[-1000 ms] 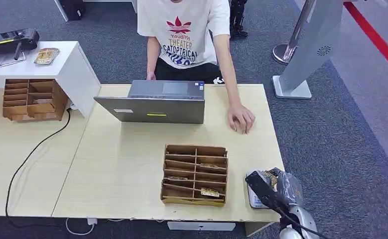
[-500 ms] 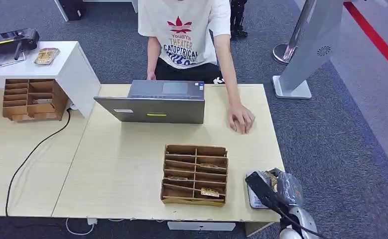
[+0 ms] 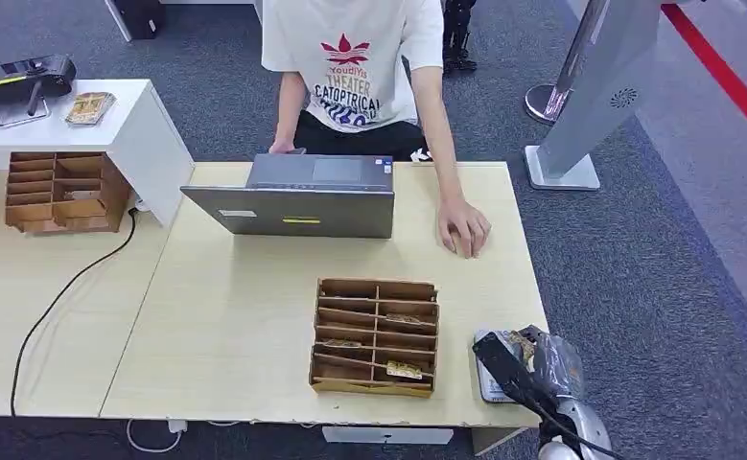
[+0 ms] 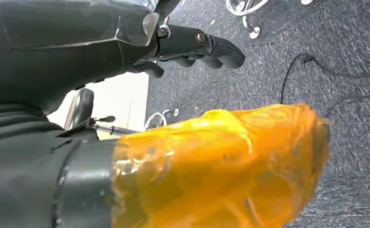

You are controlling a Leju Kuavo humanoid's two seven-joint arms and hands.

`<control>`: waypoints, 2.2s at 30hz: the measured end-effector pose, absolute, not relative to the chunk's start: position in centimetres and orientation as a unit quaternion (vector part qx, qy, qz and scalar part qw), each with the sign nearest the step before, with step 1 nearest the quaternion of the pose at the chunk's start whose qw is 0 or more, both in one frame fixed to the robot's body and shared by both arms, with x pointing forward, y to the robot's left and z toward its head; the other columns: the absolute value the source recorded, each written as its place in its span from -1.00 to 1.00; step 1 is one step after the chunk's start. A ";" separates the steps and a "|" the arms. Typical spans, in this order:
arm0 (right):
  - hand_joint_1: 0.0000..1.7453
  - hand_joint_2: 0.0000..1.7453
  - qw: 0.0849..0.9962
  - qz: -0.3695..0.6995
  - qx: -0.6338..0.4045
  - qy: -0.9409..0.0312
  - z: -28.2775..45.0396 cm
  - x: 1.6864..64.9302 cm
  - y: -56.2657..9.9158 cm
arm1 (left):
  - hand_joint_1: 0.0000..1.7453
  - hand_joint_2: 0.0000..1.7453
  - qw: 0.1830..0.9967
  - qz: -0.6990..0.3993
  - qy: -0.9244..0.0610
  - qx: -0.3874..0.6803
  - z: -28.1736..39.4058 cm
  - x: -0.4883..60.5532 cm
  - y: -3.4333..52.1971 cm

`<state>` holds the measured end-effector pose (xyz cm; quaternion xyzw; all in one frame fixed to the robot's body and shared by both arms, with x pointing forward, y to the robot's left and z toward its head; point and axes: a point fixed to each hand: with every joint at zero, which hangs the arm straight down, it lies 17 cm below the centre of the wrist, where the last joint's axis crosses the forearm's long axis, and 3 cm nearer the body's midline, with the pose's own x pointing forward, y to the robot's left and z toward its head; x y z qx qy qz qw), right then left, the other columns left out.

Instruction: Pass the card to the sensor for recognition and then transmit it.

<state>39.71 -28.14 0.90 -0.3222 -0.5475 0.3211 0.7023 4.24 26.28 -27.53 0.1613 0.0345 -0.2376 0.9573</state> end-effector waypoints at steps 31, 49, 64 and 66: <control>1.00 1.00 0.698 0.326 -0.327 -0.547 1.0 39.8 -28.2 | -1.00 -1.00 0.956 -0.242 0.035 0.159 -27.5 4.2 26.2; 1.00 1.00 0.696 0.330 -0.331 -0.544 1.0 39.8 -28.2 | -1.00 -1.00 0.956 -0.243 0.034 0.159 -27.5 4.2 26.2; 1.00 1.00 0.696 0.331 -0.333 -0.543 1.0 39.8 -28.3 | -1.00 -1.00 0.956 -0.243 0.034 0.158 -27.6 4.2 26.2; 1.00 1.00 0.696 0.331 -0.333 -0.543 1.0 39.8 -28.3 | -1.00 -1.00 0.956 -0.243 0.034 0.158 -27.6 4.2 26.2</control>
